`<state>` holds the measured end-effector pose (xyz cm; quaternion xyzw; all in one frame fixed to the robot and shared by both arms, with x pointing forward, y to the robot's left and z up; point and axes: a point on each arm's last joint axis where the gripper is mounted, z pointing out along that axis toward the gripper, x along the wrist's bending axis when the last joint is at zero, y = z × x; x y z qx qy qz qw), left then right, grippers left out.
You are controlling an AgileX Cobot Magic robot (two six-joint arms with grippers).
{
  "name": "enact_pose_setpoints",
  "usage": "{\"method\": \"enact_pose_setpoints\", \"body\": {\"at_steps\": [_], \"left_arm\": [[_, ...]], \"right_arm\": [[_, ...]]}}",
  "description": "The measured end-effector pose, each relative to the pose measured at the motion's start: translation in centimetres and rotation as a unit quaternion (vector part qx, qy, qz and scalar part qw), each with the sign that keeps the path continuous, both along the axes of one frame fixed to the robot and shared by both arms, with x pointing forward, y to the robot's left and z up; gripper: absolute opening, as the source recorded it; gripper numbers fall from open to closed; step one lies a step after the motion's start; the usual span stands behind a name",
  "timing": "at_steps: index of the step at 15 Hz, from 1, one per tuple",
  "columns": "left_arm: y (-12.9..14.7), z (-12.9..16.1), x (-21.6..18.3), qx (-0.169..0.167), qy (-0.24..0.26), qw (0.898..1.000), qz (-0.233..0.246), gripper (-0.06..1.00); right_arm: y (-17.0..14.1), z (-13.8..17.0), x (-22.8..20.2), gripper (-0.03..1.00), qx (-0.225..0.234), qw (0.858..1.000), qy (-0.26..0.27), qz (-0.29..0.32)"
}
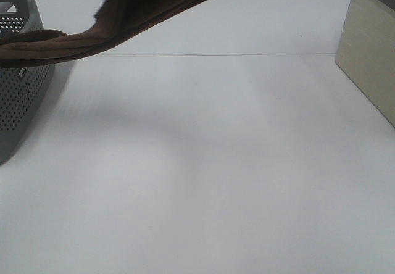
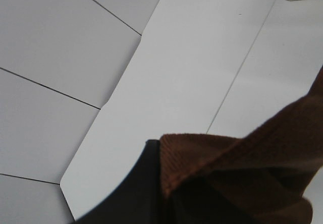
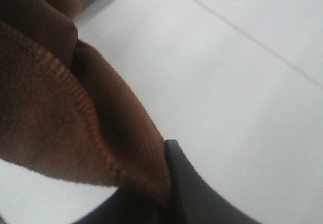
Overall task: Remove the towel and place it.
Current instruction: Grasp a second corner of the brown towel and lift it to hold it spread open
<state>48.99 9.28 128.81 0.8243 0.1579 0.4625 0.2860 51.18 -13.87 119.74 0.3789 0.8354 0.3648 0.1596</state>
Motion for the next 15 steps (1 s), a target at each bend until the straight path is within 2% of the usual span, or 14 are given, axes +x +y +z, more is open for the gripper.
{"method": "enact_pose_setpoints", "body": {"at_steps": [2, 4, 6, 7, 8, 10, 12, 14, 15], "left_arm": [[1.2, 0.4, 1.4, -0.035, -0.011, 0.999, 0.013, 0.0], [2.6, 0.8, 2.9, -0.081, -0.026, 0.996, 0.022, 0.0], [4.1, 1.5, 4.6, -0.129, -0.056, 0.99, 0.029, 0.0], [4.5, 1.6, 5.1, -0.142, -0.064, 0.987, 0.031, 0.0], [5.5, 1.3, 7.2, -0.169, -0.085, 0.981, 0.044, 0.0], [5.7, 0.3, 9.6, -0.179, -0.107, 0.977, 0.049, 0.0], [5.0, -0.8, 11.6, -0.188, -0.132, 0.972, 0.04, 0.0], [4.3, -1.2, 12.8, -0.202, -0.169, 0.965, 0.024, 0.0], [3.9, -1.3, 13.4, -0.212, -0.191, 0.958, 0.013, 0.0]], "right_arm": [[-0.4, 3.0, 1.2, 0.01, -0.033, 0.997, -0.061, -0.017], [0.0, 5.0, 3.0, 0.01, -0.04, 0.993, -0.106, -0.029], [0.4, 7.1, 4.6, 0.01, -0.047, 0.985, -0.161, -0.035], [0.4, 7.4, 4.9, 0.01, -0.053, 0.983, -0.171, -0.035], [0.7, 7.9, 6.5, 0.01, -0.075, 0.975, -0.207, -0.041], [1.3, 7.7, 8.3, 0.01, -0.079, 0.963, -0.25, -0.053], [2.0, 7.7, 10.0, 0.01, -0.064, 0.946, -0.311, -0.064], [2.4, 7.9, 11.1, 0.01, -0.046, 0.927, -0.365, -0.074], [2.4, 7.9, 11.4, 0.01, -0.039, 0.923, -0.374, -0.078]]}}
